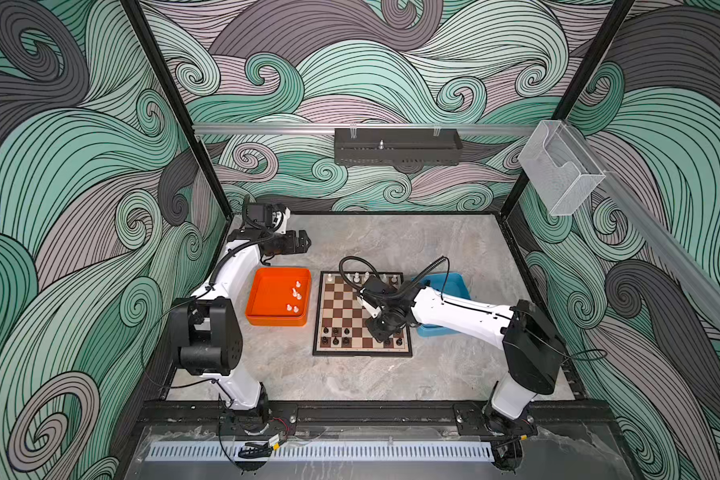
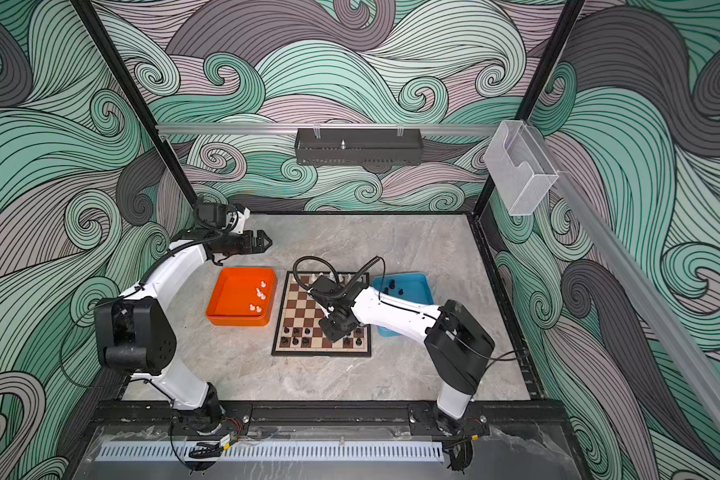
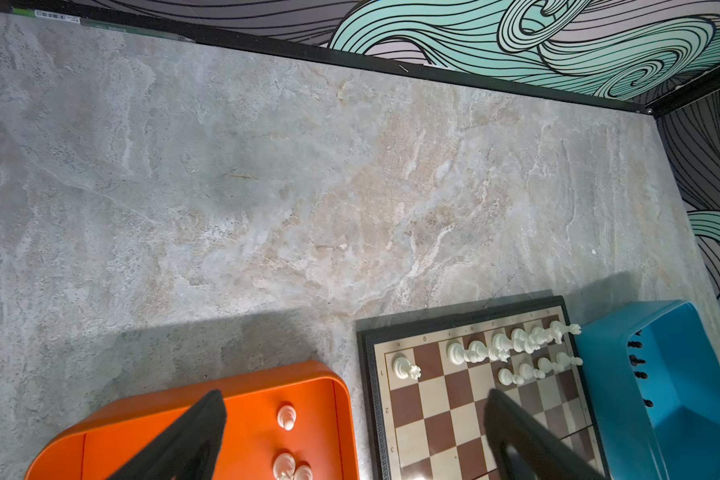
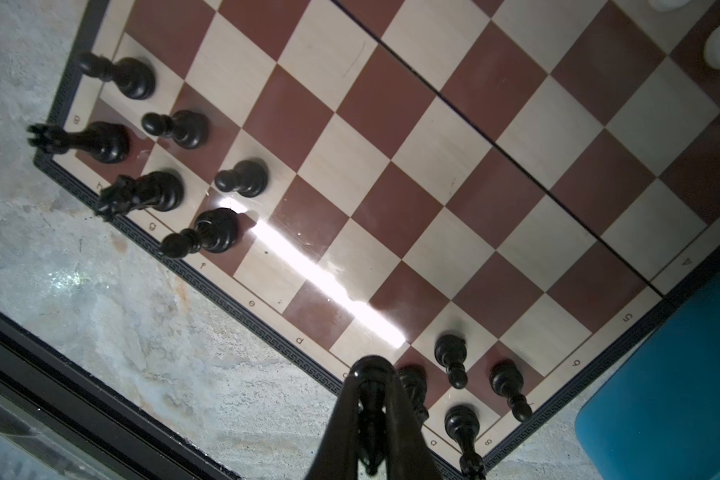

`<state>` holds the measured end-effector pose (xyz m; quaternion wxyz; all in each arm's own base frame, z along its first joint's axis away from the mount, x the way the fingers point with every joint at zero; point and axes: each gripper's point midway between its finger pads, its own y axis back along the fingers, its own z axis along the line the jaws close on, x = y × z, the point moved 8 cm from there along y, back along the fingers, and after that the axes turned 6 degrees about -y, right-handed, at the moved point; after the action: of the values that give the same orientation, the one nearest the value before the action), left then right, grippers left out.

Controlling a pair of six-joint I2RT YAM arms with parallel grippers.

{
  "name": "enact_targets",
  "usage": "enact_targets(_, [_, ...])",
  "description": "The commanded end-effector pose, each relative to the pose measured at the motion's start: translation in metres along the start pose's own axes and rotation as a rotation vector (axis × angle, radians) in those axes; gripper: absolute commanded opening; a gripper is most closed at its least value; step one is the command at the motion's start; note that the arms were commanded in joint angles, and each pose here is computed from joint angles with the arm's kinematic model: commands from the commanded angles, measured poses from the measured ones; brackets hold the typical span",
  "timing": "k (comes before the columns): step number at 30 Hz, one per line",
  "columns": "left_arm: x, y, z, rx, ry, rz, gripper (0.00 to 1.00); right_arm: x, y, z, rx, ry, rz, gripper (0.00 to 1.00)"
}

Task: Set up the chess pieces on the board
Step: 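Carry the black pawn with the right gripper to the board's near rows, then lower the black pawn onto a near-row square and open the right gripper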

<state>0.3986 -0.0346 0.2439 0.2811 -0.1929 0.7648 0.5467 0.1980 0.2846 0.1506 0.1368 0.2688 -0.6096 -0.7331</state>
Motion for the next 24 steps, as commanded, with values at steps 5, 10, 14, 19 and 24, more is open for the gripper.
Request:
enact_targets(5, [-0.005,-0.002,0.003,0.003,0.022,0.007,0.99,0.005,-0.015,0.004,0.019,-0.002,0.022,0.13])
enact_targets(10, [-0.004,-0.003,0.003,0.005,0.023,0.011,0.98,0.007,-0.02,0.003,0.031,-0.006,0.037,0.13])
enact_targets(14, [-0.005,-0.003,0.003,0.004,0.024,0.012,0.99,0.009,-0.022,0.003,0.029,-0.013,0.049,0.13])
enact_targets(19, [-0.004,-0.005,0.003,0.005,0.026,0.016,0.99,0.013,-0.024,0.001,0.028,-0.02,0.062,0.13])
enact_targets(24, [-0.004,-0.005,0.004,0.005,0.027,0.018,0.99,0.014,-0.028,0.001,0.031,-0.022,0.073,0.13])
